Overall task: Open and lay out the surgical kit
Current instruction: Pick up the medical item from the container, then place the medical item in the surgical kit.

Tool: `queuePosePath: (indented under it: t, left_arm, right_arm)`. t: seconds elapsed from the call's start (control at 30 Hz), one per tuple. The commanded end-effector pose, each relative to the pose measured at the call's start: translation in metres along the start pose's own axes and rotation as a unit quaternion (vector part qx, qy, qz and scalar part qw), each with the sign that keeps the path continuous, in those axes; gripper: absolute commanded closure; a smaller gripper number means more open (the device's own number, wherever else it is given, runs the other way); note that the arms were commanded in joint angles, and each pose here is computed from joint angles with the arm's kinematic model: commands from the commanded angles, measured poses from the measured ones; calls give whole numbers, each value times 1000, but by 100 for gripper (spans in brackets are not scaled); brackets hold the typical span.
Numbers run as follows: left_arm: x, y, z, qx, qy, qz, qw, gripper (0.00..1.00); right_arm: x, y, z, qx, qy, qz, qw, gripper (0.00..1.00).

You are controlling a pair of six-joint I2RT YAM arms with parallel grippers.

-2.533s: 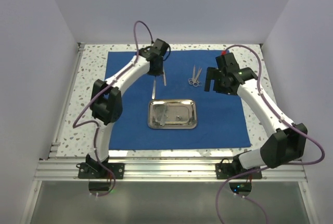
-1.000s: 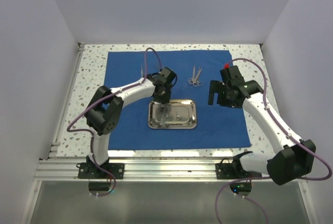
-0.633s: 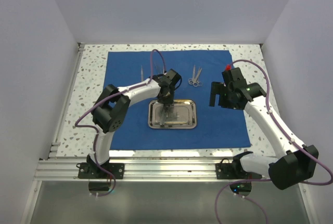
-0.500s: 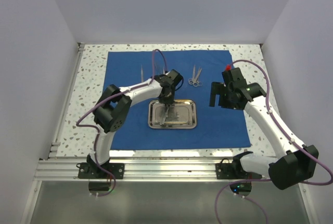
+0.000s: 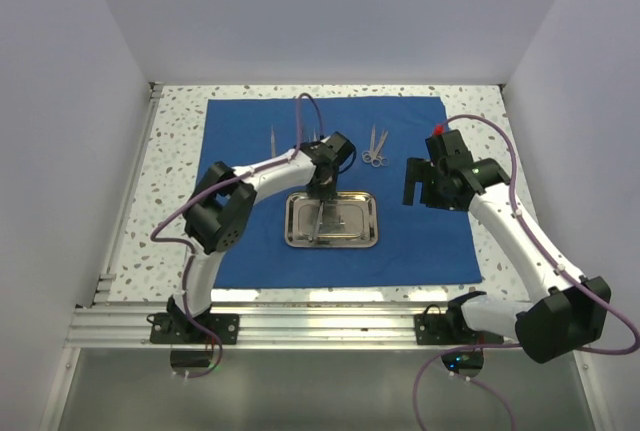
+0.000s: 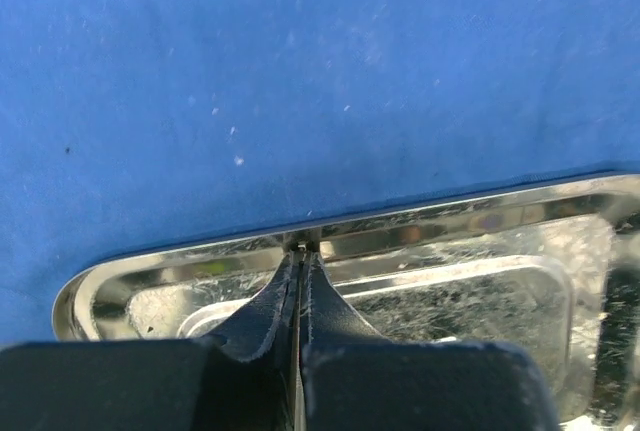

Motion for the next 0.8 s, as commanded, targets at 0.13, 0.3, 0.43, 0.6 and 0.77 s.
queuePosePath:
  t: [0.13,0.3,0.43,0.6,0.77]
  left_arm:
    - [-9,-40,-48,-29,13,20,999,100]
    - [-15,-78,-83,-53,2,48,997,100]
    - [-13,-92,-93,-56,-1,63,996,100]
    - [6,-97,-107,-77,-6,51,996,100]
    - [54,-87,-150,-101,-46,40,993,100]
  right_arm:
    - [-2,0,-5,-6,-2,13,1000,3]
    - [-3,-1,-8,-12,-2,17,1000,3]
    - [-4,-4,-10,-18,-4,21,1000,4]
    - [-6,-6,-11,-21,-7,26,999,3]
    - [-7,-7,-9,-21,-9,29,999,4]
Point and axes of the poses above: each gripper's point midway between its finger pads, its own y axis out along the fingers, its own x axis along the line the jaws close on, z = x × y, the point moved 6 cm from there along -y, back along the fingers, and after that the axes turned 2 degrees about -y, right-handed, at the moved point
